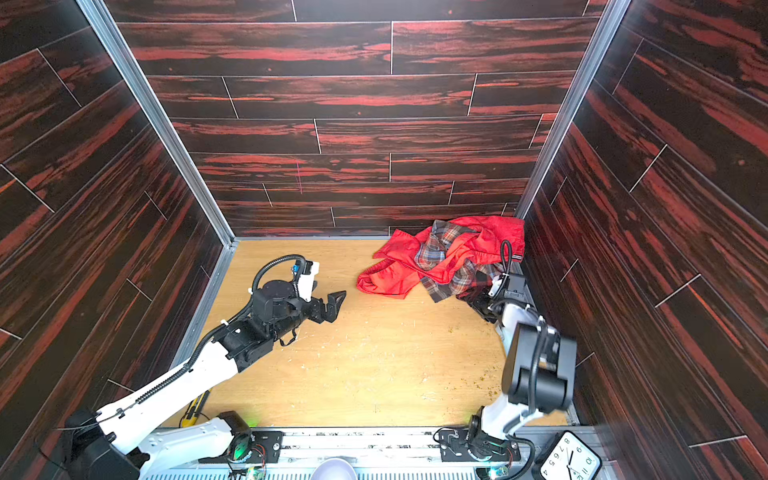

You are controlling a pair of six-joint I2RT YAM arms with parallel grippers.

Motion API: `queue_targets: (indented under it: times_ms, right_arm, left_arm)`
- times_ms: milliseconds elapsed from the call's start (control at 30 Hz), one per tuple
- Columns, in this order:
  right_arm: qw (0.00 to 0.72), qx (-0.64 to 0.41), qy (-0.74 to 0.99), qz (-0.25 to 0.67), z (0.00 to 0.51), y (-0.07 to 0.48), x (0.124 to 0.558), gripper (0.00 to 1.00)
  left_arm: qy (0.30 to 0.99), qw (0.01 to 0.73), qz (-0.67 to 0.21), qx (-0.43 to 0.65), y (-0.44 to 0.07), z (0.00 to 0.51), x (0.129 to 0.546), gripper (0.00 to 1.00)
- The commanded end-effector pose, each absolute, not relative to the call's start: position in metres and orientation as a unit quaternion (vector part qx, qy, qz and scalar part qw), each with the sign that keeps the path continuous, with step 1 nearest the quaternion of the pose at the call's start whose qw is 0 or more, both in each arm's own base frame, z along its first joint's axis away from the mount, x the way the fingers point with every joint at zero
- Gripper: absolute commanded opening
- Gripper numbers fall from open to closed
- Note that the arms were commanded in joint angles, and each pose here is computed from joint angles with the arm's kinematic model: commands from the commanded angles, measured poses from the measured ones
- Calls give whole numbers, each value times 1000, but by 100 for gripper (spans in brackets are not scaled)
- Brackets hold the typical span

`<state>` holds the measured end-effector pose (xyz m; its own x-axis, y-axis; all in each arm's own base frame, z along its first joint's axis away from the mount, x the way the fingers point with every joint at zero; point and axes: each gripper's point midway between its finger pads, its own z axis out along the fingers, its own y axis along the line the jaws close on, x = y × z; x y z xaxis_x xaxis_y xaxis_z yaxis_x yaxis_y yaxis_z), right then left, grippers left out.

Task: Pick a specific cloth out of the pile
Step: 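Reach the right gripper into the pile and grasp the buffalo-check shirt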

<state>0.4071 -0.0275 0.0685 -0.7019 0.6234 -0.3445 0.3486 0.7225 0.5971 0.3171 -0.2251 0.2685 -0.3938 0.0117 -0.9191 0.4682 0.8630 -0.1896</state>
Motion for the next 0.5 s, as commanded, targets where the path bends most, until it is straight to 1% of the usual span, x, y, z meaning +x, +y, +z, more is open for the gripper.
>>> queue_targets:
  times_ms: [0, 133, 467]
  right_arm:
    - [262, 293, 878, 273, 64, -32, 419, 44]
    - [258, 316, 884, 230, 49, -49, 420, 44]
    - [231, 348, 884, 209, 22, -60, 430, 44]
  left_arm:
    - [804, 536, -209, 150, -227, 273, 320, 99]
    - [805, 537, -206, 146, -228, 271, 321, 99]
    - [808, 537, -200, 138, -225, 268, 321, 99]
